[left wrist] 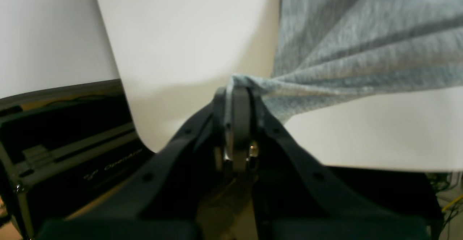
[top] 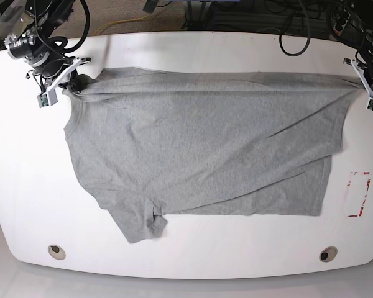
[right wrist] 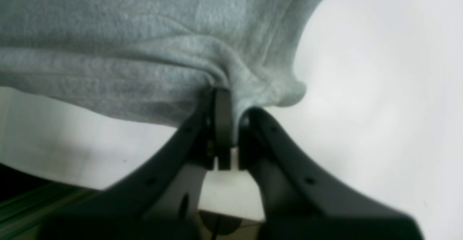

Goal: Fold the T-shirt properly
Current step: 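Lay the shirt flat by drawing both grippers back across the table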

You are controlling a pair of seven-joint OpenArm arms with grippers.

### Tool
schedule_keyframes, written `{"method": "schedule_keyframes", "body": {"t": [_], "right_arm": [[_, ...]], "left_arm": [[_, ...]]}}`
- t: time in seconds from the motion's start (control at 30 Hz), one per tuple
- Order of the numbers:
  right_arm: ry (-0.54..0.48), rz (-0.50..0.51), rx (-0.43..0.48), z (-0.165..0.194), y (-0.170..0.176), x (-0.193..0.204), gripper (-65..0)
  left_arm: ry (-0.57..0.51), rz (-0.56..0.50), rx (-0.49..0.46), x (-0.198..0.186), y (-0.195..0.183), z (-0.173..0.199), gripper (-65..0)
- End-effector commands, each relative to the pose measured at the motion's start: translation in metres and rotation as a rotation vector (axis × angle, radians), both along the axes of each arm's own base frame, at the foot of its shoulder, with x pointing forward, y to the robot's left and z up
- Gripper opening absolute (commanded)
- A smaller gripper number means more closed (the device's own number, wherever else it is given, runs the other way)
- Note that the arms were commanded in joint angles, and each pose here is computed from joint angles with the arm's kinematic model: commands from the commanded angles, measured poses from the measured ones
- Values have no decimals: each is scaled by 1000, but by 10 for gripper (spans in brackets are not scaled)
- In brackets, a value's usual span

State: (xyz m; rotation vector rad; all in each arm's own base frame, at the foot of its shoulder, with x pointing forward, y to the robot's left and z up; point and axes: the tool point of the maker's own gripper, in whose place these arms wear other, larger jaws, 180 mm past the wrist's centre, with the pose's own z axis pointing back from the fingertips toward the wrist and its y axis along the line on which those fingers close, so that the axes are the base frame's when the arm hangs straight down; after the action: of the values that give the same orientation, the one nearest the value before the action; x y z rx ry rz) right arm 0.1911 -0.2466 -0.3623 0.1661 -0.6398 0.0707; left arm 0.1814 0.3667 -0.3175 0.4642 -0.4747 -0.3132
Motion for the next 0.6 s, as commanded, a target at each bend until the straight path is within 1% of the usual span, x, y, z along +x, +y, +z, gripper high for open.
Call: {"method": "schedule_keyframes", "body": {"t": [0.0, 0.2, 0.4, 0.5, 0.57], "right_arm": [[-21, 4, -9, 6, -3, -1, -650], [38, 4, -8, -5, -2, -23, -650], [81, 4, -4, -12, -2, -39, -650], [69, 1, 28, -10, 1, -42, -650], [50, -23, 41, -5, -4, -43, -650]], "left_arm": [[-34, -32, 19, 0, 2, 7, -640], [-12, -65, -11, -16, -3, -7, -640], [-14, -85, -24, -22, -6, -10, -640], [-19, -70, -16, -24, -1, -8, -640], [-26, -52, -6, -26, 5, -4, -640]]}}
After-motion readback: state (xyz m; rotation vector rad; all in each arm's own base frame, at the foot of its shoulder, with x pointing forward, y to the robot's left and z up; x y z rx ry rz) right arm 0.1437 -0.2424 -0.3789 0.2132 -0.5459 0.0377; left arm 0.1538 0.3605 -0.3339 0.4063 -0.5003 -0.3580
